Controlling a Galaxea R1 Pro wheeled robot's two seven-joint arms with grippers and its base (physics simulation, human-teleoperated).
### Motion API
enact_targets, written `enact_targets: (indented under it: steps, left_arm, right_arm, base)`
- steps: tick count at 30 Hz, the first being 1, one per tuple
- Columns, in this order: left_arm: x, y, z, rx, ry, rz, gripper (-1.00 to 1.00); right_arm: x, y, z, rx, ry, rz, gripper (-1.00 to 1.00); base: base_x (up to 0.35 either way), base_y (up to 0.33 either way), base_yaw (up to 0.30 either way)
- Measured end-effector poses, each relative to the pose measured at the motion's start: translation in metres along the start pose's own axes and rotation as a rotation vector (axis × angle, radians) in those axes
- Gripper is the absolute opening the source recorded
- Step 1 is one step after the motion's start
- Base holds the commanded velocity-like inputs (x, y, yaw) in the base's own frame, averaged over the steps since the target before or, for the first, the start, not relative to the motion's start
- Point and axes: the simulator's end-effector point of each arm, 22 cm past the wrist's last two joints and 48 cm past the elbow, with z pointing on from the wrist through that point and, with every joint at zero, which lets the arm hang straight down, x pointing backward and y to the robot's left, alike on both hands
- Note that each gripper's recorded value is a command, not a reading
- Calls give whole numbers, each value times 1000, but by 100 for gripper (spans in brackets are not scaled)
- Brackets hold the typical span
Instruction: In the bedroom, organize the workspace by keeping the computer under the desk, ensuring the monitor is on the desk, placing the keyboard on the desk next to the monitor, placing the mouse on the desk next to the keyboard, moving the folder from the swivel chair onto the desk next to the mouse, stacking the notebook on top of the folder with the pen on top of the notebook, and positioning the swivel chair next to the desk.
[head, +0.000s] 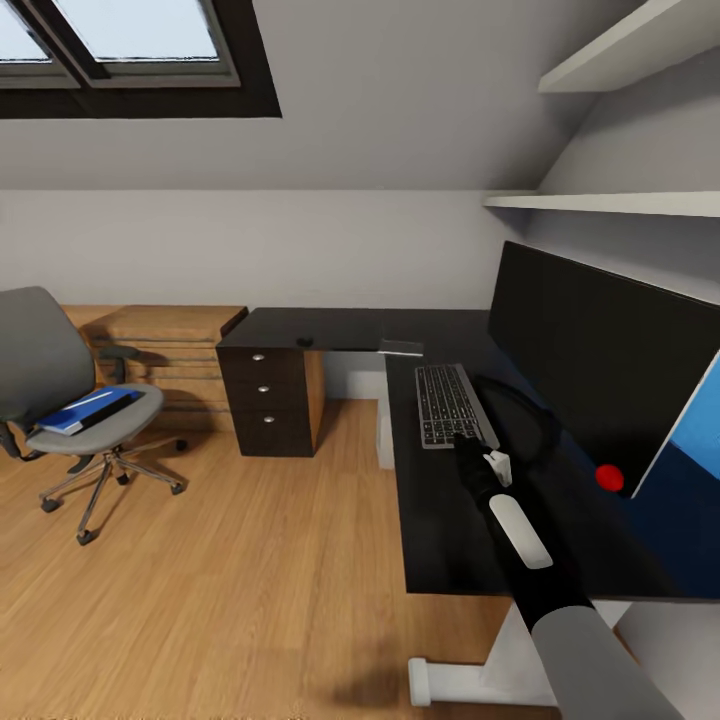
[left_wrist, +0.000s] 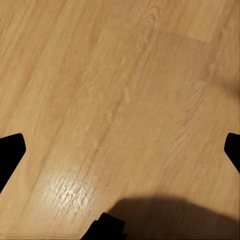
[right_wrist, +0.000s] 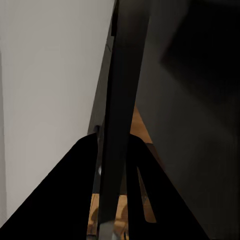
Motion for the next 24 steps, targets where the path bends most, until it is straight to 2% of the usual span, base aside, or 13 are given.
enact_targets:
  steps: [24]
  left_arm:
    - [0, 0, 0, 0, 0, 0, 100]
  right_arm:
    - [2, -2, 0, 6, 5, -1, -100]
  base:
    - [-7, 0, 0]
